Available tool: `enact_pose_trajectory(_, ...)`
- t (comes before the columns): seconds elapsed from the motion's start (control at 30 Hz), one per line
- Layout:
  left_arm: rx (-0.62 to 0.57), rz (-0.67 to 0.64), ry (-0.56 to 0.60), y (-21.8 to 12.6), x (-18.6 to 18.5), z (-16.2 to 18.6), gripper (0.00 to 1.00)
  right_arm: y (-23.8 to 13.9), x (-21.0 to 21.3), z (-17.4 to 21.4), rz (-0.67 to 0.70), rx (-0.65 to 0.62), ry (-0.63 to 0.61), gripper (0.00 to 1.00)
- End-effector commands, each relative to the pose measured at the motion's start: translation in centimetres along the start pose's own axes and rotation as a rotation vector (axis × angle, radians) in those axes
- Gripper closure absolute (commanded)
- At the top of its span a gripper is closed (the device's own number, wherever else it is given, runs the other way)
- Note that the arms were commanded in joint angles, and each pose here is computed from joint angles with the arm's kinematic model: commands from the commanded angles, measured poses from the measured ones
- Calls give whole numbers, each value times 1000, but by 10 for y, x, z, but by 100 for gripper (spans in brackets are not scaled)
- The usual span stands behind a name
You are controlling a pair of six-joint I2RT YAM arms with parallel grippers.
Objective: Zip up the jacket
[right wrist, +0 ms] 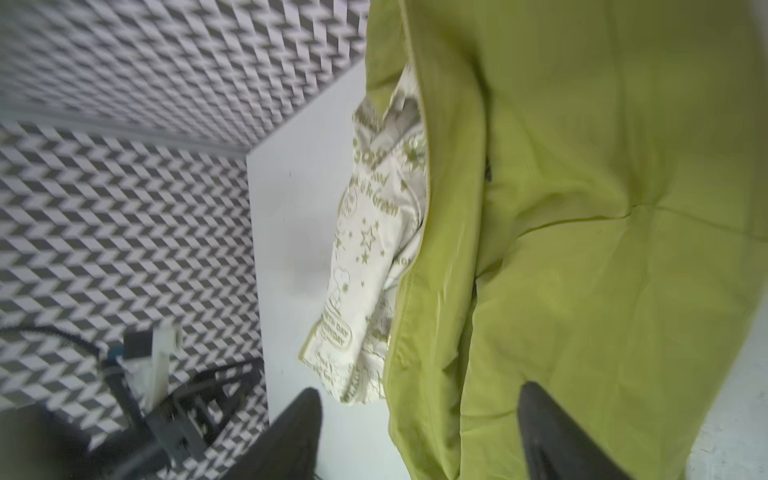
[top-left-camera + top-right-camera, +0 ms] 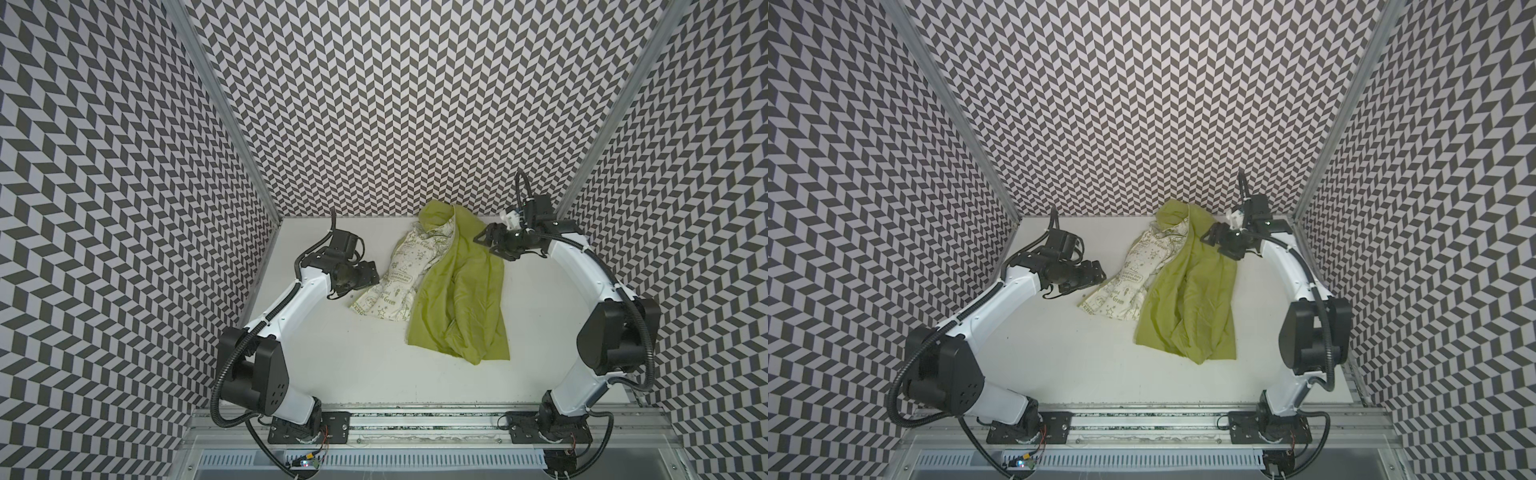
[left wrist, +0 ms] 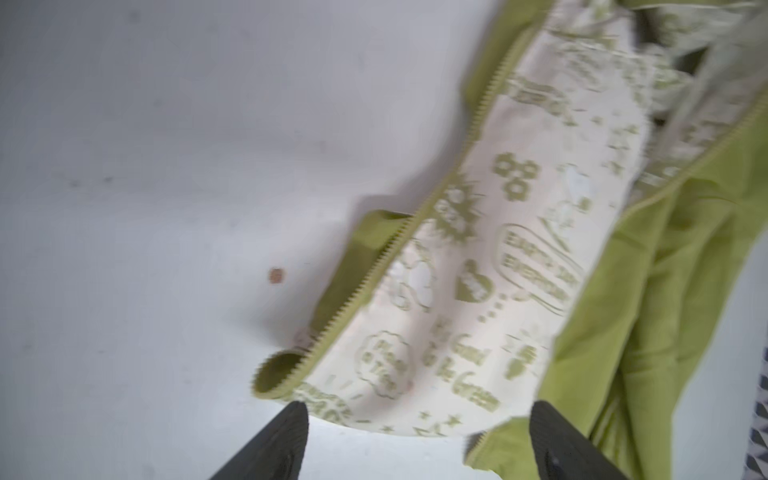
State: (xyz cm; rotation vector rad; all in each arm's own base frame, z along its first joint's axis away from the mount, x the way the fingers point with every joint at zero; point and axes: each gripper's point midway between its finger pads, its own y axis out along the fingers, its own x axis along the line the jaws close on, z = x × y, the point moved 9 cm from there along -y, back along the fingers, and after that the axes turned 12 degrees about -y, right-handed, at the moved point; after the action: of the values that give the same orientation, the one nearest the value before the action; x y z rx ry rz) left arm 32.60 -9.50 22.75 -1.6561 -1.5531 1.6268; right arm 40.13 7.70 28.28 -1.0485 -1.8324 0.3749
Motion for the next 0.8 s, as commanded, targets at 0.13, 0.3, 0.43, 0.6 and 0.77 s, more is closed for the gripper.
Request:
enact_pose_trajectory(0.13, 59, -73, -64, 41, 31, -19, 18, 39, 83, 88, -99, 274, -214, 63)
enact_pose_trajectory(0.3, 133, 92, 2, 59, 20, -13, 23, 49, 92, 116, -98, 321, -223, 43)
enact_pose_trajectory(0.43, 204, 129, 39, 69, 14, 0, 44, 64, 95, 119, -93, 352, -223, 41)
enact_pose_trajectory(0.6, 225, 142, 72, 59, 3, 9, 77, 85, 97, 114, -116, 370, -193, 42)
enact_pose_trajectory(0.77, 173, 192, 95, 23, -13, 5, 100, 107, 96, 110, -143, 390, -148, 48)
